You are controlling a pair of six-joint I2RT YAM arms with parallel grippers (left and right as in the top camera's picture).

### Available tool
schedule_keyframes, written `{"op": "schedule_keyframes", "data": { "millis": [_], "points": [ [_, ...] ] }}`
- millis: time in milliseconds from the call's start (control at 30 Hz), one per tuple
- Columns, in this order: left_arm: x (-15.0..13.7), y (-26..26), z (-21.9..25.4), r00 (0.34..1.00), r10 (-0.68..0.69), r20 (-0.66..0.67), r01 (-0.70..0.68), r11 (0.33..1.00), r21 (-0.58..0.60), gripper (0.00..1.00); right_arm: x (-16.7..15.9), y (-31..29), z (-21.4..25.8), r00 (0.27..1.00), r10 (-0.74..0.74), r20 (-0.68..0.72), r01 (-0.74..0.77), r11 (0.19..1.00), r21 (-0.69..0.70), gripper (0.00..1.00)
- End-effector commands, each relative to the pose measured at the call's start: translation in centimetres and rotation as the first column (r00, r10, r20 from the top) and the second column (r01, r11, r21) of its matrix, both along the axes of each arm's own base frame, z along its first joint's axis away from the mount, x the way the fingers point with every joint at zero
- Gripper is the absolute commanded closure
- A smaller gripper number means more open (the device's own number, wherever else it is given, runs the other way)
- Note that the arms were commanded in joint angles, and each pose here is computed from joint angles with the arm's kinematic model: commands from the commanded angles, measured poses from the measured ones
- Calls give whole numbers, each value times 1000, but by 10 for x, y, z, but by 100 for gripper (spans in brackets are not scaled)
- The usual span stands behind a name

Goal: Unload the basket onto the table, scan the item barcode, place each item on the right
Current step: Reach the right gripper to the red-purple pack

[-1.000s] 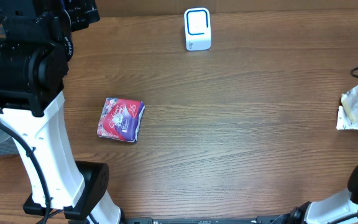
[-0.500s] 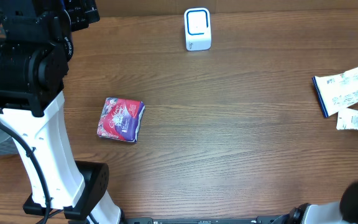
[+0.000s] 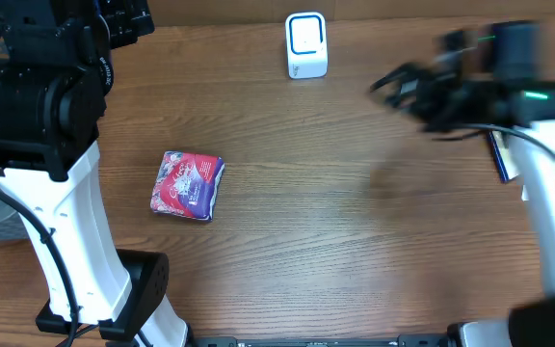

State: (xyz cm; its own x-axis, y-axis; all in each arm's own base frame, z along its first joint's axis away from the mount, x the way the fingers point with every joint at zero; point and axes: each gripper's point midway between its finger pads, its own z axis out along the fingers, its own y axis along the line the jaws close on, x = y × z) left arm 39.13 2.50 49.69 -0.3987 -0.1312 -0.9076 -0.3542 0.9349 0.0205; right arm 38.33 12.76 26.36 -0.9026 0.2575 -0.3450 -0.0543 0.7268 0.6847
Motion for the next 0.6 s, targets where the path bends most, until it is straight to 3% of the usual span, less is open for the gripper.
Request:
{"op": "schedule_keyframes", "data": {
  "millis": [0,233,567],
  "points": [
    [4,5,-3,1000,11,-12,-11,1000,18,0,-19,86,-47,951,309,-27,-309,951,-15,0],
    [4,5,-3,1000,11,-12,-11,1000,18,0,-44,175,-96,825,565,-5,-565,825,-17,0],
    [4,5,-3,1000,11,-12,-11,1000,18,0,-52,260,-146,716,691,100,-698,712,76,0]
  ]
}}
